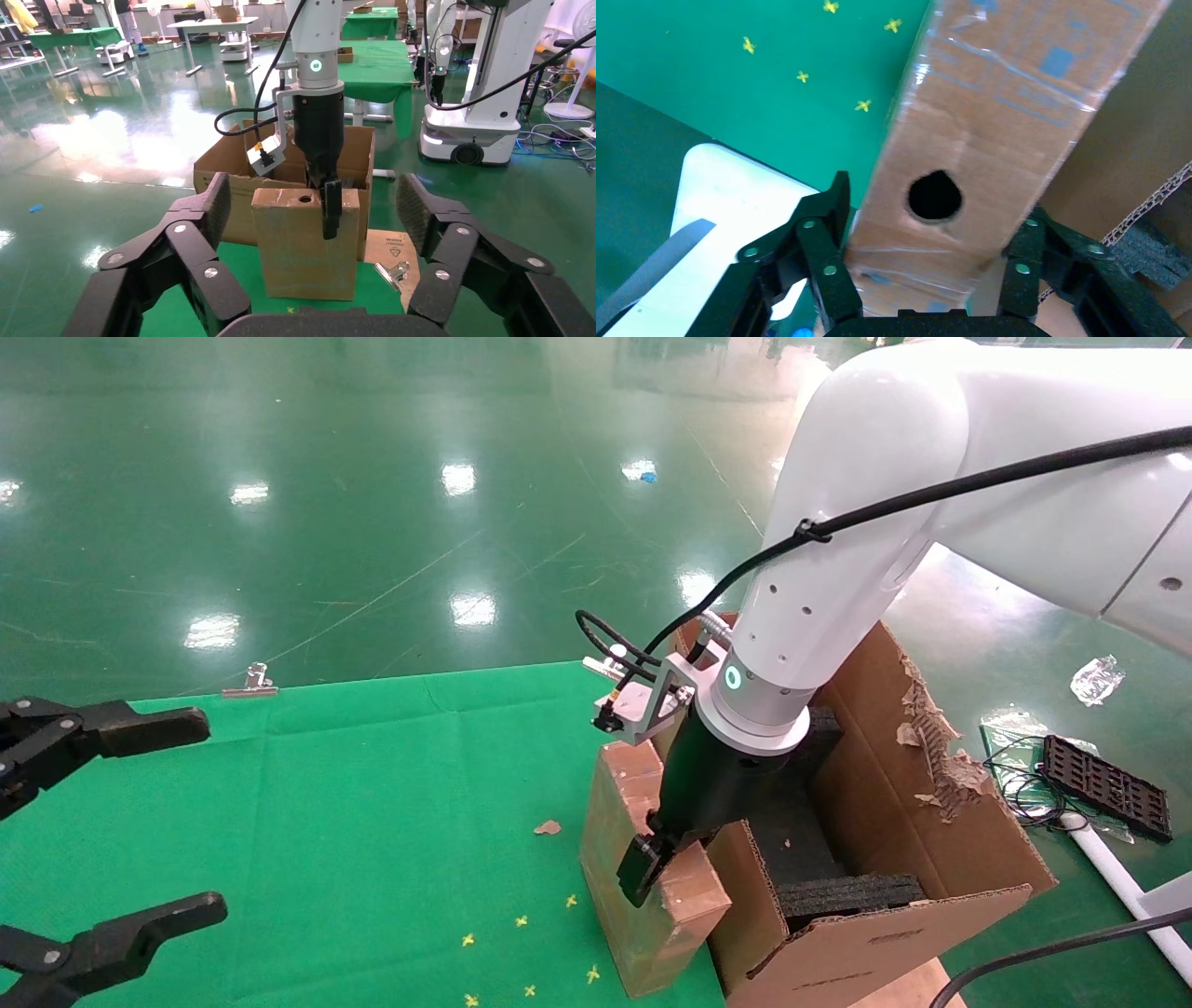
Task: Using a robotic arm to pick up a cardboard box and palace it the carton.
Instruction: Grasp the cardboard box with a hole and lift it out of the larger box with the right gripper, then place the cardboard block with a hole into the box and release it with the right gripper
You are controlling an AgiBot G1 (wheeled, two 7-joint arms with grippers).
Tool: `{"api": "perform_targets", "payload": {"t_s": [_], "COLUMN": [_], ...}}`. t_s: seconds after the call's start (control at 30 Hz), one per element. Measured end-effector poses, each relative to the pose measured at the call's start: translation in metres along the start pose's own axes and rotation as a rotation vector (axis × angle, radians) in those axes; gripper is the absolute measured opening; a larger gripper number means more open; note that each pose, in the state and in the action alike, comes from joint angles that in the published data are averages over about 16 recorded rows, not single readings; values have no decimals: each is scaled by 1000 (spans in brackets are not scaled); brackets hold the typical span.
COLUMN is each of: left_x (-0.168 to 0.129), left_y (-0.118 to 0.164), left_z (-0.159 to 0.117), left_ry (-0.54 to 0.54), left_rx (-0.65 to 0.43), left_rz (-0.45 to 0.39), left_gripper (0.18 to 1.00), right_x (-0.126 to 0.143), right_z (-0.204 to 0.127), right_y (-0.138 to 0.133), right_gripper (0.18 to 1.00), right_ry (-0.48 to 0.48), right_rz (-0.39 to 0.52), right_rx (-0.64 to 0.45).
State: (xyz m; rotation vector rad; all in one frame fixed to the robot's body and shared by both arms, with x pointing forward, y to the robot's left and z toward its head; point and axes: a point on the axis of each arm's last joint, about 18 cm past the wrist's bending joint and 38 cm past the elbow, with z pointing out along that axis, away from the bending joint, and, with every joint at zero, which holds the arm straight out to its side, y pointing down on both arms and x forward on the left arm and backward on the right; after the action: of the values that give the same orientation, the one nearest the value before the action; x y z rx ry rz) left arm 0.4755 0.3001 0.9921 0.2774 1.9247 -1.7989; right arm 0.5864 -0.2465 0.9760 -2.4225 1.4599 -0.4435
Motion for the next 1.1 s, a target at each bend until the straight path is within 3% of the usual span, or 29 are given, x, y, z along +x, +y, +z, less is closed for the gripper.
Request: {"api": "perform_targets", "payload": {"t_s": [0.3,0.6,0.87,1.1], "left_x": [0,0,0,0], "left_y": [0,0,0,0], "left_z": [0,0,0,0], "left_ry": [0,0,0,0], "left_rx": [0,0,0,0], "left_rz": [0,0,0,0], "left_gripper": [793,578,397,280], "right_x": [3,24,83,148], "right_z": [-9,-80,-168,-194], "right_y": [-3,-16,-2,39], "right_gripper": [573,408,342,329], "right_ry": [3,-21,19,79], "right_rz": [-24,-100,-49,124], "right_rx": [43,314,599,650]}}
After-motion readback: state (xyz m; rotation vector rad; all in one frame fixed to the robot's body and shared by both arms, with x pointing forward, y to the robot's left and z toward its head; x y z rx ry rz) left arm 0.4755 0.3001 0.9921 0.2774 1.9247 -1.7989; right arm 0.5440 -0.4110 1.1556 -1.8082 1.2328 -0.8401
